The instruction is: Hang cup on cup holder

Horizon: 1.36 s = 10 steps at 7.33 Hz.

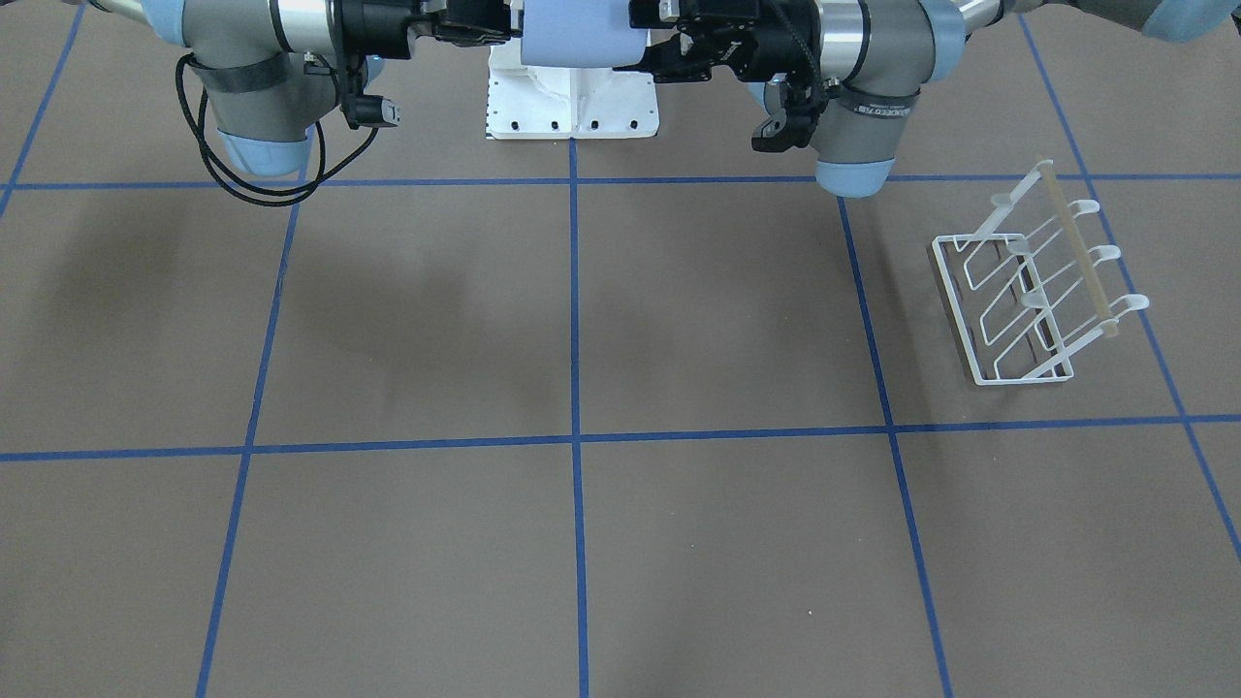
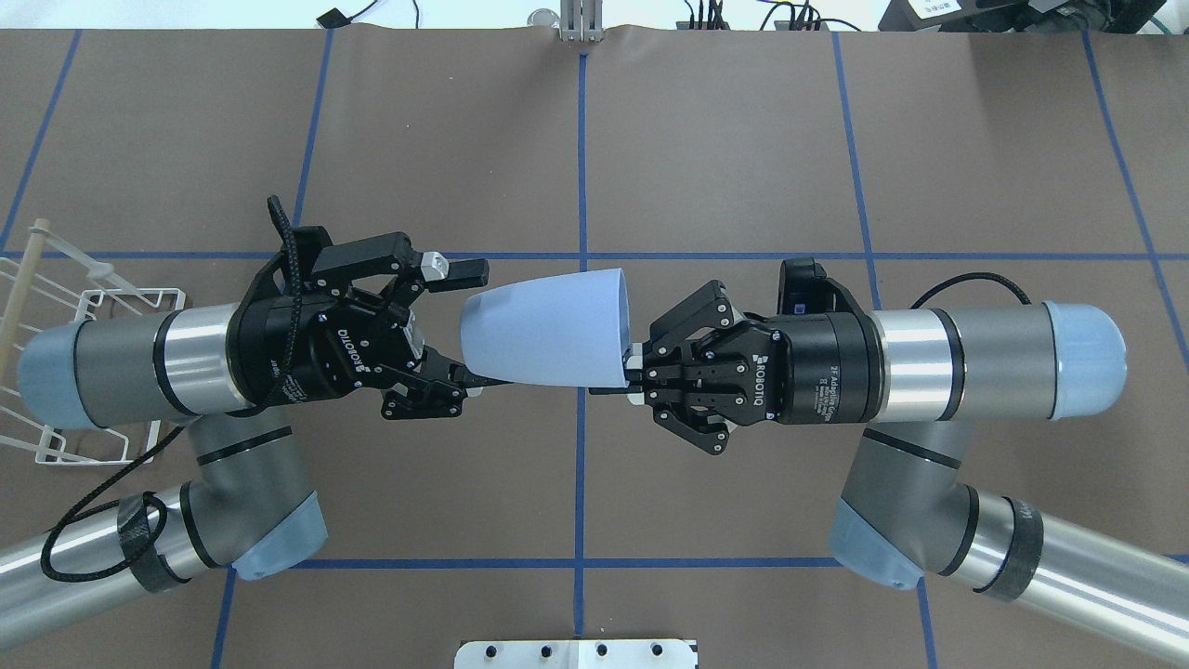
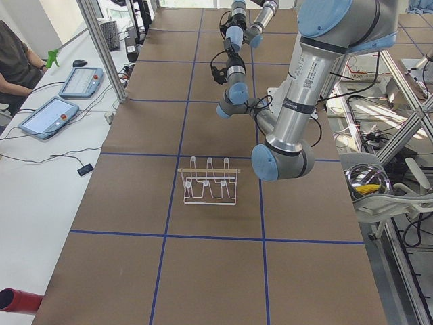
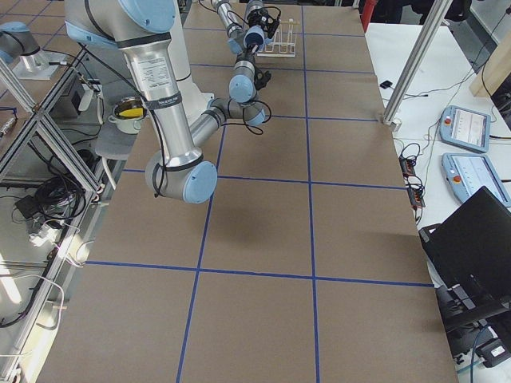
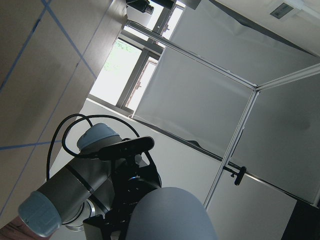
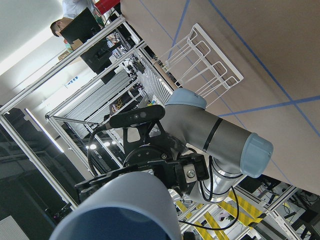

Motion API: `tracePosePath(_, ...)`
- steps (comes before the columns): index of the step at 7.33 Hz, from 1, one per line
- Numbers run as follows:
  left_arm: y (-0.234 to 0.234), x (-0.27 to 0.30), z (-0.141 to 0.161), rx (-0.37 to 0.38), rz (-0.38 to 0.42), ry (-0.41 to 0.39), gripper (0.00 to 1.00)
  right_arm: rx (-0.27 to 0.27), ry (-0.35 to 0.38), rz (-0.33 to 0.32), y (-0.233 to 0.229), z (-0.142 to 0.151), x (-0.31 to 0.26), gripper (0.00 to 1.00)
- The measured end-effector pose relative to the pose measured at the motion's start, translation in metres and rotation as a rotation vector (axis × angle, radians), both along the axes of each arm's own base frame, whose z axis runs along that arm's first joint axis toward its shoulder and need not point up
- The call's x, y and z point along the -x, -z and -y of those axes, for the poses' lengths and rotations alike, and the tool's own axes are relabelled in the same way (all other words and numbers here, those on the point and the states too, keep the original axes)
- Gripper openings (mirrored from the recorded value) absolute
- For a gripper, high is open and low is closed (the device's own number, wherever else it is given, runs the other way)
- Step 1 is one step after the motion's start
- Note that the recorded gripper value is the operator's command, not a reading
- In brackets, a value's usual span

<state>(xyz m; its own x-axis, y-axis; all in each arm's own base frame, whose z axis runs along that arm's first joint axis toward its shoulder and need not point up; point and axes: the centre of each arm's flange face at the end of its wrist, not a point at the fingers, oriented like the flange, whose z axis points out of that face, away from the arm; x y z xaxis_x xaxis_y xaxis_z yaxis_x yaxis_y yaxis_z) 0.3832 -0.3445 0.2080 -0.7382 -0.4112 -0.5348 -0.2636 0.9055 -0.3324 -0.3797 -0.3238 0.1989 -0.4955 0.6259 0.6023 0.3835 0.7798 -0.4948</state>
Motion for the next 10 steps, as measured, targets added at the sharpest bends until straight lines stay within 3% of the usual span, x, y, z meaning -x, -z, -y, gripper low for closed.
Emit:
tracePosePath(2, 0.002, -0.001, -0.001, -0.002, -0.003, -0.002, 0.90, 0.000, 0.002, -0.002, 0.000, -0.001, 0.003, 0.00)
tracePosePath(3, 0.003, -0.002, -0.002, -0.003, -0.004, -0.004, 0.76, -0.001, 0.002, 0.000, 0.000, -0.001, 0.003, 0.00)
tracePosePath(4, 0.003, -0.002, -0.003, -0.004, -0.005, -0.005, 0.21, -0.001, 0.002, 0.002, 0.001, -0.001, 0.004, 0.00)
tracePosePath(5, 0.003, -0.003, -0.003, -0.003, -0.005, -0.008, 0.00, 0.000, -0.001, 0.004, 0.001, -0.001, 0.004, 0.98)
tracePosePath(7, 0.003, -0.003, -0.004, -0.003, -0.007, -0.010, 0.00, 0.001, -0.017, 0.003, 0.001, 0.001, 0.004, 1.00)
tracePosePath(10, -0.001, 0.001, -0.003, -0.003, 0.000, -0.001, 0.00, -0.077, -0.095, -0.005, -0.006, 0.006, -0.006, 1.00)
